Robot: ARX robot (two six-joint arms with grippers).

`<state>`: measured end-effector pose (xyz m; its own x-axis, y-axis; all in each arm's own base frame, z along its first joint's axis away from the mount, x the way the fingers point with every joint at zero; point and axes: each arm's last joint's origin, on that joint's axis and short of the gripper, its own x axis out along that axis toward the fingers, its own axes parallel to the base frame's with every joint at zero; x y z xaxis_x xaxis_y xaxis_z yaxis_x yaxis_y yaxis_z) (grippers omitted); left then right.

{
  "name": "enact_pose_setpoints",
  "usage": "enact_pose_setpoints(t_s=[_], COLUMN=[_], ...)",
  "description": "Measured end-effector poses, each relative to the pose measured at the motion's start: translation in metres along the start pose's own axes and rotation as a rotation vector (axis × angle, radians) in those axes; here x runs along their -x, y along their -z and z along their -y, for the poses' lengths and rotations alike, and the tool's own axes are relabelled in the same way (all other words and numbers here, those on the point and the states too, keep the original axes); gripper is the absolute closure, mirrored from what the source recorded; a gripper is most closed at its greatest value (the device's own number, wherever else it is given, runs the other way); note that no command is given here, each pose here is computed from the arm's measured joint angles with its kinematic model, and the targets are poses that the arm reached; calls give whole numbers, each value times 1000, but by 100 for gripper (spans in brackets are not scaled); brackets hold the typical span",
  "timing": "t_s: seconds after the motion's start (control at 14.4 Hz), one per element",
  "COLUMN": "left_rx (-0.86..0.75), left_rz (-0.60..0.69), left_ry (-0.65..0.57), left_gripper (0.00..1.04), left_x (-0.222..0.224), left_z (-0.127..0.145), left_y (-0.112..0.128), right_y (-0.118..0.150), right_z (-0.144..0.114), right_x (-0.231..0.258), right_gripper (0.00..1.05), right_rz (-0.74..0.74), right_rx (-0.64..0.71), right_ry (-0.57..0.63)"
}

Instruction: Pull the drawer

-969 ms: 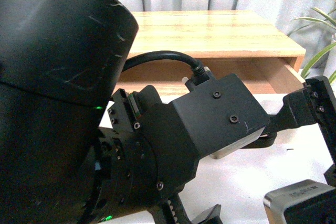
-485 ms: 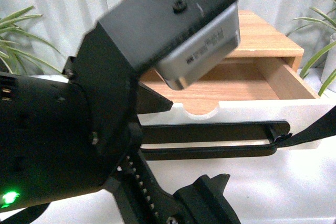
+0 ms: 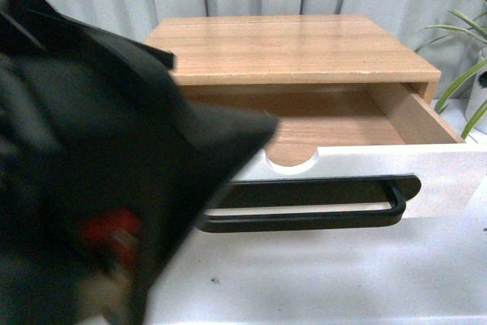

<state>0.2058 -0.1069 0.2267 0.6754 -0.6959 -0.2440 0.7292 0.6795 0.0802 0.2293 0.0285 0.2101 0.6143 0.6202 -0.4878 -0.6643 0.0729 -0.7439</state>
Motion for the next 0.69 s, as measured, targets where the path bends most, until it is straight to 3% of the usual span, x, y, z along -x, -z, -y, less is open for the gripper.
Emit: enact_pose_setpoints(t_s=[0.14,0.21,0.35,0.42,0.48,0.55,0.62,0.69], left_rx=[106,190,295,355,303,244,214,198], left_rz=[92,90,97,117,188,217,208,206], left_ry=[-183,-312,-479,-582,-695,-798,-794,-795], left_gripper=[7,7,7,7,14,27,41,54], left_x=[31,47,69,85,93,102,103,105], left_z=[-26,-42,-59,-67,-68,-58,-47,-43], left_y=[7,20,36,45,50,59,65,67], right_y=[23,39,50,55,54,46,28,17], right_z=[11,18,24,24,21,15,0,-18], right_x=[2,6,14,23,30,38,47,57], right_gripper=[6,6,6,6,6,11,25,38], right_rz=[-38,-84,-110,-97,-69,-14,2,-23], right_rx=[-184,-328,-547,-730,-835,-935,-1034,-1105], right_ry=[155,296,461,552,588,721,860,900])
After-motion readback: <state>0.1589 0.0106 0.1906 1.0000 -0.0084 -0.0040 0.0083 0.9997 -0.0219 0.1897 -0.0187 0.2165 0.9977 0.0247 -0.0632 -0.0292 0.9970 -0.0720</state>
